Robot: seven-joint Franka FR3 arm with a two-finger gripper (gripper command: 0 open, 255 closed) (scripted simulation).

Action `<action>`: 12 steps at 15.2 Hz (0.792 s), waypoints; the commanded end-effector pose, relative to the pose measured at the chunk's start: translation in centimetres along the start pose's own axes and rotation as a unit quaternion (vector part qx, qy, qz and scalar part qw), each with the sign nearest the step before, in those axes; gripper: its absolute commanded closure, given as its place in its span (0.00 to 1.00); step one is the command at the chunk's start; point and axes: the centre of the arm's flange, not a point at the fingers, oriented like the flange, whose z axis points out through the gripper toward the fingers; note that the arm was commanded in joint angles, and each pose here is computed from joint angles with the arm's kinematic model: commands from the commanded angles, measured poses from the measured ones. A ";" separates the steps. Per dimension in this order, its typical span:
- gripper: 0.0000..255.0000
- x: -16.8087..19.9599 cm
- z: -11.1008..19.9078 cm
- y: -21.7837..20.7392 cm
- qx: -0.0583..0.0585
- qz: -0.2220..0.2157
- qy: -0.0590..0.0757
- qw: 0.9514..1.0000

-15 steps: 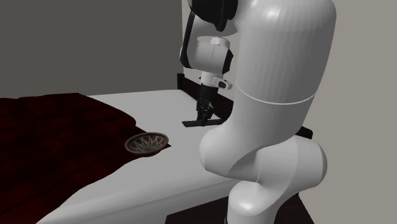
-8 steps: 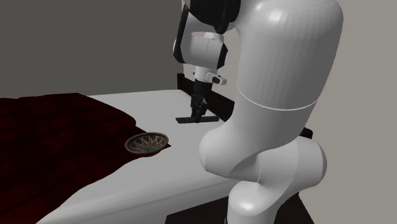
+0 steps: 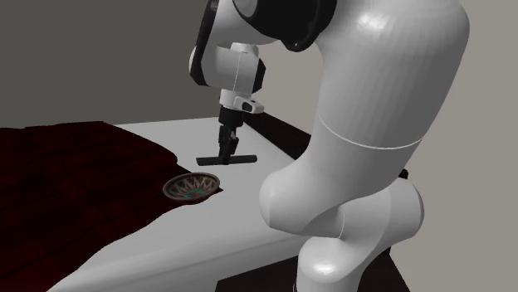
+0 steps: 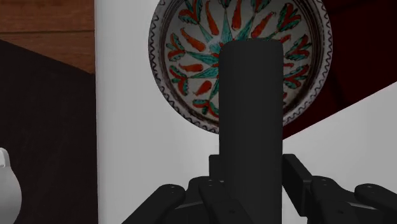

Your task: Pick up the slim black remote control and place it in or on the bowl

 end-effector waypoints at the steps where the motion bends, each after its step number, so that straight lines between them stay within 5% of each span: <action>1: 1.00 -2.6 0.9 -0.1 0.000 0.001 0.000 1.000; 8: 1.00 -11.2 3.4 -0.4 0.000 0.001 0.000 1.000; 12: 1.00 -10.7 5.5 -0.4 0.000 0.001 0.000 1.000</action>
